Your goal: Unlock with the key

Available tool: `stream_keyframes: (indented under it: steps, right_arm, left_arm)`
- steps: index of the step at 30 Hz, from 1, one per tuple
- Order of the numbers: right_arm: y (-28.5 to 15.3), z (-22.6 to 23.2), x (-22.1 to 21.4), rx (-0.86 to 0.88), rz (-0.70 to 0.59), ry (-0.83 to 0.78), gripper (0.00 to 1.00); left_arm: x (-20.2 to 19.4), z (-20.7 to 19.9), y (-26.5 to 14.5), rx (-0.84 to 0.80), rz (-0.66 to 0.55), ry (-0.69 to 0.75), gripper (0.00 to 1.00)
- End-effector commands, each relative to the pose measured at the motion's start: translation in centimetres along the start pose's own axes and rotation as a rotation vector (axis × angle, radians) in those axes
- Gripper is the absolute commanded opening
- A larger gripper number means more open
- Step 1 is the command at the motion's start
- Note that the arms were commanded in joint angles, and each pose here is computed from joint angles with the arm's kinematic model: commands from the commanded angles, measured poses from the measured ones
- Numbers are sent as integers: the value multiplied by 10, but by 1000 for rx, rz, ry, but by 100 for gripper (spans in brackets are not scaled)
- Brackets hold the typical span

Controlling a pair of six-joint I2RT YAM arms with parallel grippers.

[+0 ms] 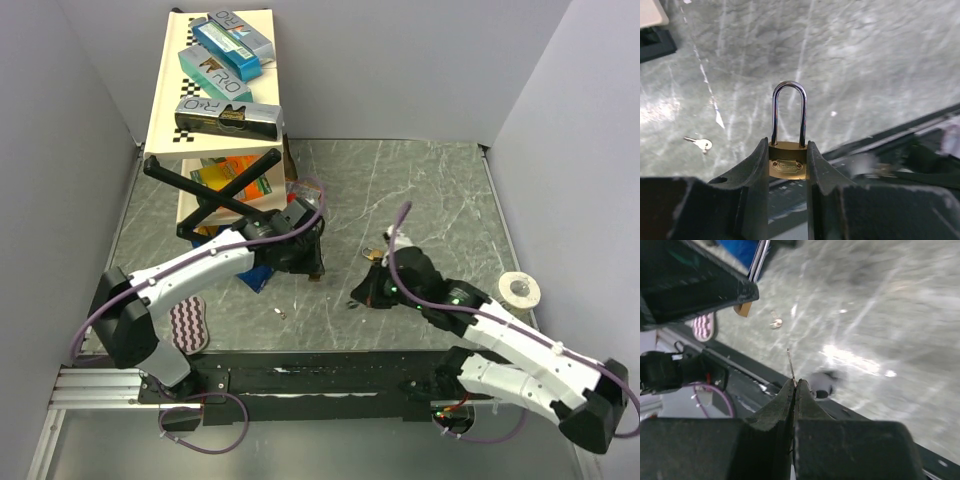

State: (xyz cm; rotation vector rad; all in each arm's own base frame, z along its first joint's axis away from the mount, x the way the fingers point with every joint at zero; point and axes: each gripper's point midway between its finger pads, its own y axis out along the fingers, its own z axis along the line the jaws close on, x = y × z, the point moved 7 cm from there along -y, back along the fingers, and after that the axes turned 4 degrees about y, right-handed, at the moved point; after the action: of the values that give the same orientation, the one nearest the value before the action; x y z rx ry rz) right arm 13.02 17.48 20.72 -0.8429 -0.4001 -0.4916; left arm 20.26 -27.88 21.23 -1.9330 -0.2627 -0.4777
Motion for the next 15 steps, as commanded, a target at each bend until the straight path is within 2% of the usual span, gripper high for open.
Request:
stream_keyframes:
  steps: [1, 15]
  right_arm:
    - [17, 40, 3, 181, -23, 49, 0]
    - [52, 69, 3, 231, 69, 9, 0]
  left_arm:
    - [12, -13, -23, -124, -29, -127, 1]
    - [13, -6, -24, -143, -23, -181, 1]
